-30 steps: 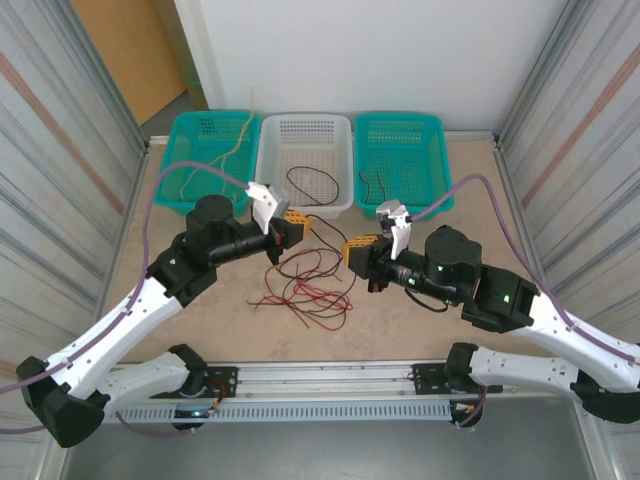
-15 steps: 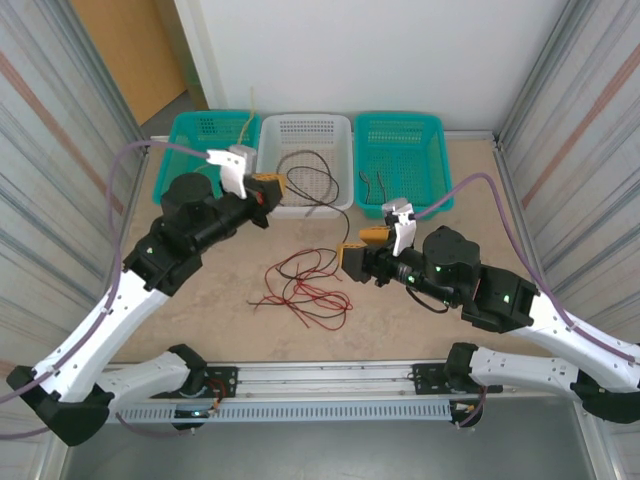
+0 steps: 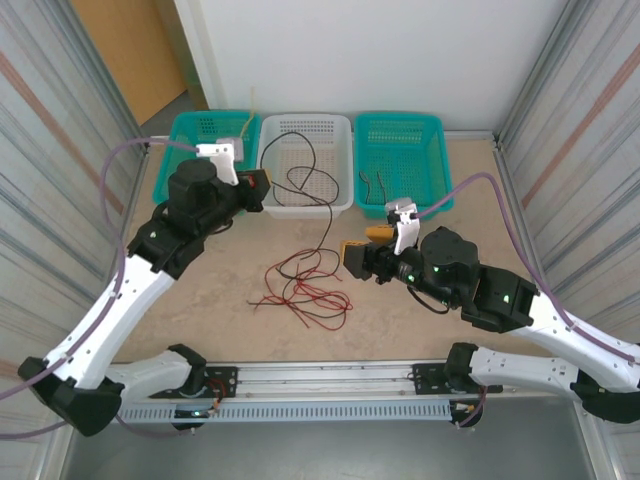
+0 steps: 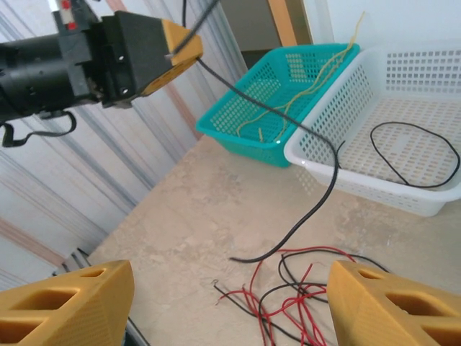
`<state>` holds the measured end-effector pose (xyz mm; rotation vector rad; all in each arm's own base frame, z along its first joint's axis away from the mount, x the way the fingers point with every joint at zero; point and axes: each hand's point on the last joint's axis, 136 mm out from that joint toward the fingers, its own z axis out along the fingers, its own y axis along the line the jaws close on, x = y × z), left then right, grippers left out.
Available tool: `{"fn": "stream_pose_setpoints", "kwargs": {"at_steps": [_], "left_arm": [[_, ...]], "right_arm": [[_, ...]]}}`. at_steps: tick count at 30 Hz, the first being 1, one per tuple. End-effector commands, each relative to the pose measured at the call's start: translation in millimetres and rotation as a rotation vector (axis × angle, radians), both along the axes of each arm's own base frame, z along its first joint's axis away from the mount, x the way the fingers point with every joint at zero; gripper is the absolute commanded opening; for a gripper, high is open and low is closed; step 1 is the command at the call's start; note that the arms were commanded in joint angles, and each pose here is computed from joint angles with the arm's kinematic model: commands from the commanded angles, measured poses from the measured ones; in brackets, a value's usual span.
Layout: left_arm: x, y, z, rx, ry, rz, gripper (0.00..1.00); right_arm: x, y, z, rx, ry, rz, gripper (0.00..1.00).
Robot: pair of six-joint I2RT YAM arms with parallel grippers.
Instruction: Untangle the cables
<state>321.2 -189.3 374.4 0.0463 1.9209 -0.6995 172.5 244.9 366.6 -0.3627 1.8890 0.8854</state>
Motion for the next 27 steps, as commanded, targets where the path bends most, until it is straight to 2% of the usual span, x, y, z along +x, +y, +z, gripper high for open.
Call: {"fn": "stream_pose_setpoints", "kwargs": {"at_steps": [1, 8, 12, 20, 27], "left_arm": [[20, 12, 17, -0.052, -0.002, 0.075, 0.00], [71, 21, 47, -0.141, -0.045, 0.123, 0.00], [98, 12, 53, -0.169, -0.065, 0.115, 0.00], [152, 2, 27, -0.187, -0.017, 0.168, 0.00], [186, -3, -15, -0.172, 0.067, 0.213, 0.00]], "right_arm": [[4, -5, -10, -0.008, 0.029, -0.051, 0.70], [12, -16, -28, -0.037, 0.078, -0.127, 0.70], [14, -20, -38, -0.056, 0.102, -0.153, 0.70], [18, -24, -62, -0.085, 0.156, -0.189, 0.70], [23, -31, -81, -0.115, 0.207, -0.223, 0.70]]}}
